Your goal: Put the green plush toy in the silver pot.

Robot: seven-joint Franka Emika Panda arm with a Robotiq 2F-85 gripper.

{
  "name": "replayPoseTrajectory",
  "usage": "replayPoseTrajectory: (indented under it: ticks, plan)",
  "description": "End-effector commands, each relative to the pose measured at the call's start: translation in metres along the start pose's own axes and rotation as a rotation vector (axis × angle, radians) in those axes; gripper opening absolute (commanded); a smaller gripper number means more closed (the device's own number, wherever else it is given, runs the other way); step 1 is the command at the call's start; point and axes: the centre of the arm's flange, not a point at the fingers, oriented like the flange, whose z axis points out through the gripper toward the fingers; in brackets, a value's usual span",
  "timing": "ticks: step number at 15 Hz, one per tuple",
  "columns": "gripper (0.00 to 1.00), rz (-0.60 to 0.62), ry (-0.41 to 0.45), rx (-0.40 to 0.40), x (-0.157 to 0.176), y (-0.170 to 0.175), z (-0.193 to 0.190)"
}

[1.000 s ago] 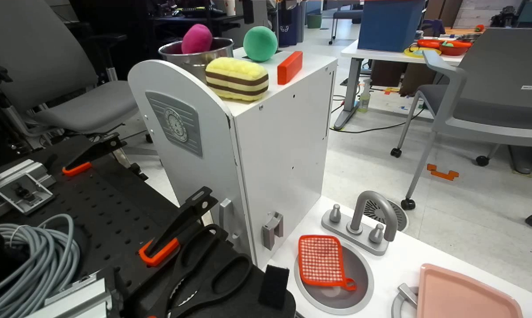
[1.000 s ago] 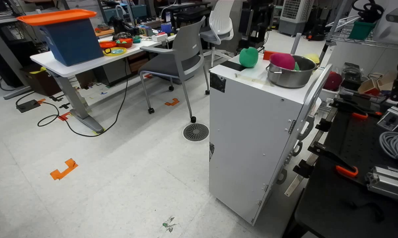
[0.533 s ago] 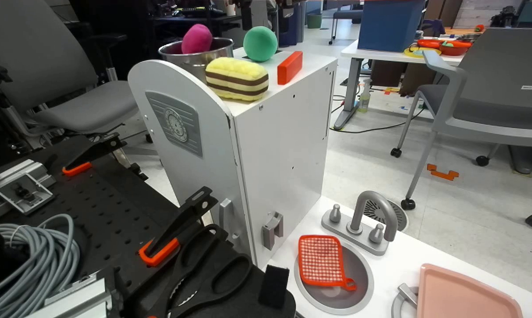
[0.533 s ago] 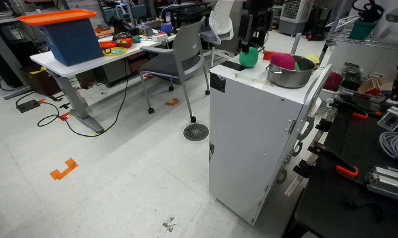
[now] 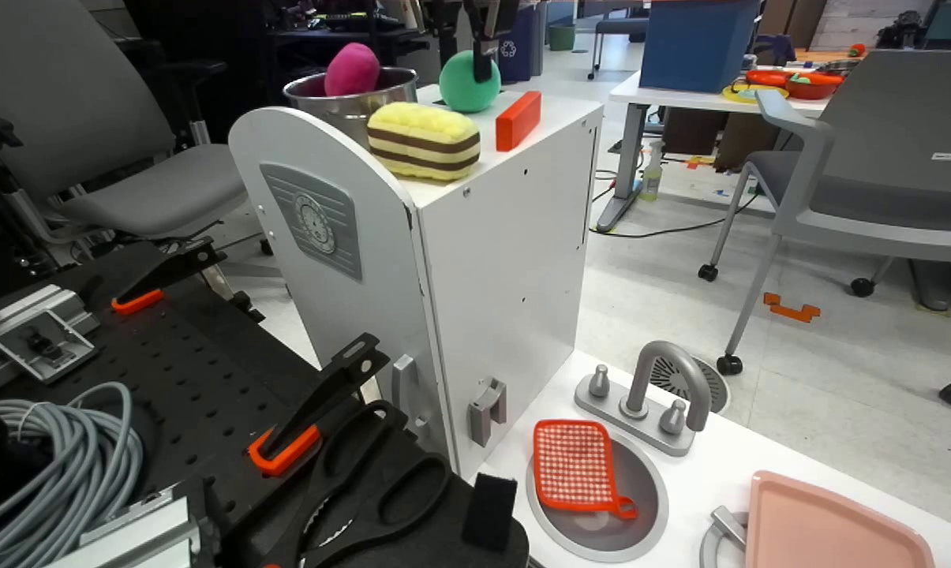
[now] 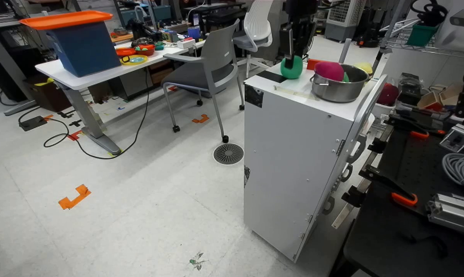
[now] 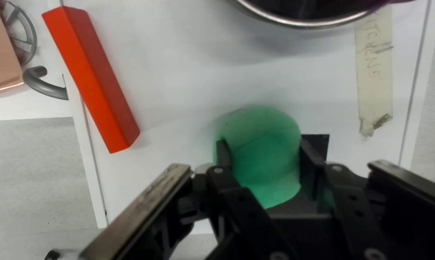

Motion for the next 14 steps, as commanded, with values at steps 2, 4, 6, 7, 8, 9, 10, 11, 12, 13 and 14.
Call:
replayPoseTrajectory:
  ticks: [2, 4, 6, 7, 8, 9, 10, 11, 12, 13, 14]
  plan:
    - [0.11, 0.006, 0.006, 0.01, 0.005, -0.003, -0.001]
    - [0.02, 0.004, 0.011, 0.01, 0.004, -0.004, -0.003]
    - [0.03, -0.002, 0.009, -0.011, 0.003, -0.006, -0.006]
    - [0.02, -0.012, 0.01, -0.027, 0.002, -0.008, -0.008]
    - [0.04, -0.029, 0.004, -0.047, -0.001, -0.01, -0.01]
    - [0.04, -0.052, -0.012, -0.082, -0.004, -0.012, -0.013]
    - [0.04, -0.076, -0.024, -0.119, -0.008, -0.016, -0.017]
    - [0.04, -0.097, -0.027, -0.157, -0.012, -0.02, -0.022]
    - [0.04, -0.117, -0.032, -0.189, -0.015, -0.025, -0.026]
    - [0.04, -0.137, -0.031, -0.234, -0.02, -0.029, -0.032]
    - [0.04, -0.153, -0.026, -0.271, -0.023, -0.033, -0.037]
